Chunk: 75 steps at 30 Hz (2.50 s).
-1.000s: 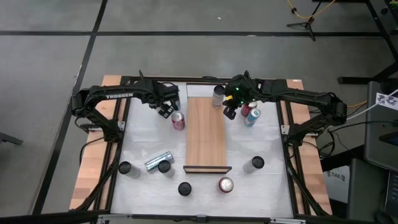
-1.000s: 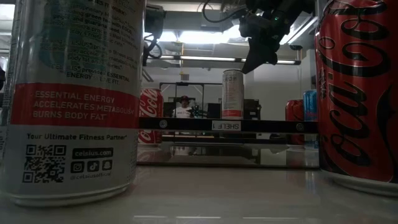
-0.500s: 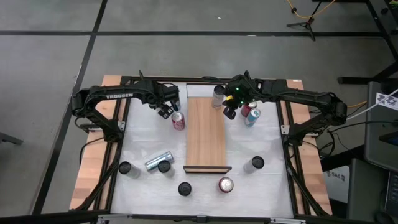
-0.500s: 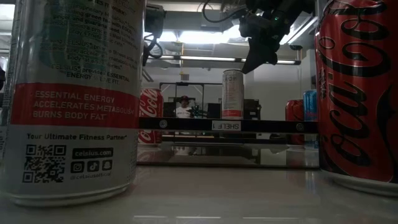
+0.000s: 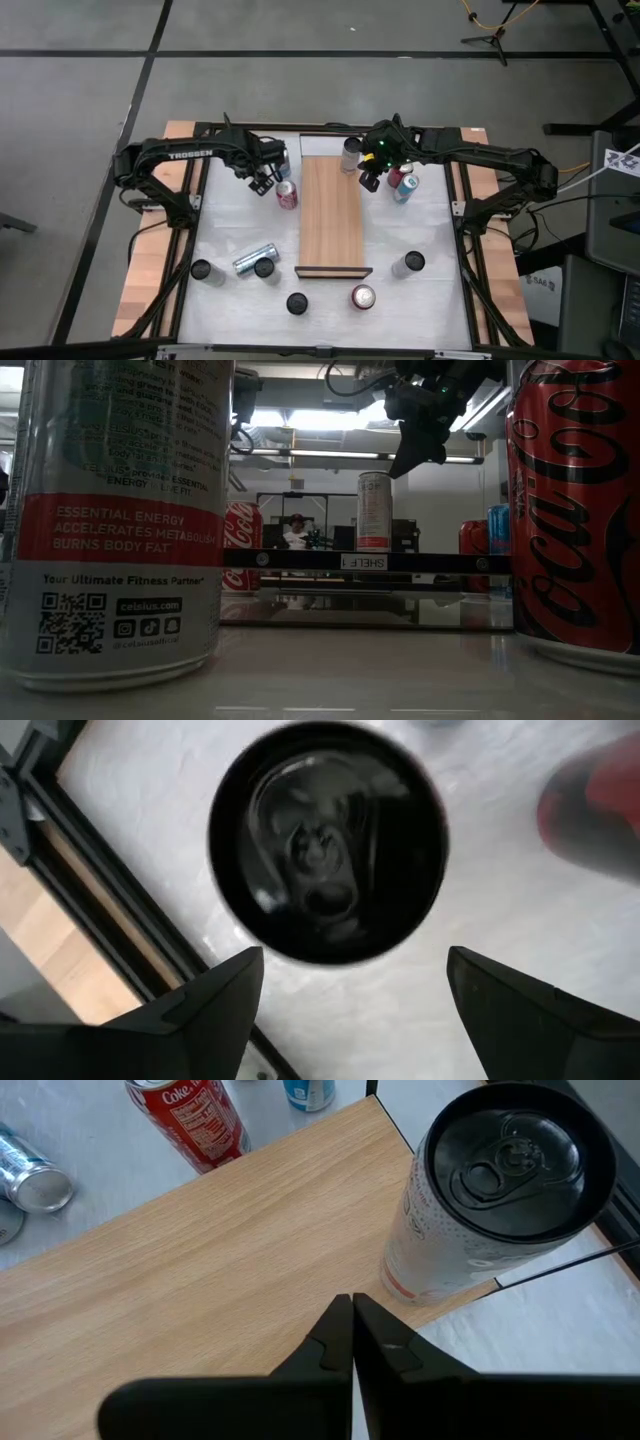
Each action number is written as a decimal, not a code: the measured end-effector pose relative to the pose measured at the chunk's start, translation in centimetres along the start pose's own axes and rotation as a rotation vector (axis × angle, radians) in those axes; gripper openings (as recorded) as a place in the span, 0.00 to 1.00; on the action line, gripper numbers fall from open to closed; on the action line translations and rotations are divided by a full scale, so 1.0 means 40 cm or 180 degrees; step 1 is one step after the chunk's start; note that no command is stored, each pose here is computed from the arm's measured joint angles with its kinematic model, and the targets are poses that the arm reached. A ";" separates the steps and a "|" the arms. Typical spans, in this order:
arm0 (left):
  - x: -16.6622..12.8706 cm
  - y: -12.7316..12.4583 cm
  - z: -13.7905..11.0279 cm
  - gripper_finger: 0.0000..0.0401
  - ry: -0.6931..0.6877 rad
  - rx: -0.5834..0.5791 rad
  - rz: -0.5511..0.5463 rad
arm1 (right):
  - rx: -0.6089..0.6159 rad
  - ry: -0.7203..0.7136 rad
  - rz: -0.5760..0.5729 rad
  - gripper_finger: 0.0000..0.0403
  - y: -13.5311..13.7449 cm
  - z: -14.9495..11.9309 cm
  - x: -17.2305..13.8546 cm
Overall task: Place canned beverage on shelf
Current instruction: Put the white pink soda can on the shelf aligned with the other white pink soda can
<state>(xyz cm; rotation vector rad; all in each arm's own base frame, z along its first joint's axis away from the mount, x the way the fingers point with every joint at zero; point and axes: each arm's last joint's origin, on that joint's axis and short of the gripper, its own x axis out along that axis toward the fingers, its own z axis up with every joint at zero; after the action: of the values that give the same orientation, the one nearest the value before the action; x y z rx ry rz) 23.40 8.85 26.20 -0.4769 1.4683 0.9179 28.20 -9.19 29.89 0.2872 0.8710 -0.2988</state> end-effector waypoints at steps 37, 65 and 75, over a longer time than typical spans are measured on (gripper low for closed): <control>-0.147 0.130 -0.126 0.79 -0.0852 0.0374 -0.0235 | 0.0000 -0.0001 0.0000 0.00 0.000 0.000 0.000; -0.114 0.124 -0.019 0.95 -0.1166 0.0232 -0.0355 | 0.0000 0.0000 0.0001 0.00 0.000 0.000 0.000; -0.067 0.110 0.022 0.95 -0.0843 0.0225 -0.0425 | 0.0000 0.0000 0.0001 0.00 0.000 0.000 0.000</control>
<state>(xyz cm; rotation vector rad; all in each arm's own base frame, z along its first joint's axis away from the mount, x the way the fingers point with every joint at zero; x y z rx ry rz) 20.97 11.52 29.99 -0.3807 1.2092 0.7882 28.20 -9.19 29.89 0.2874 0.8709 -0.2985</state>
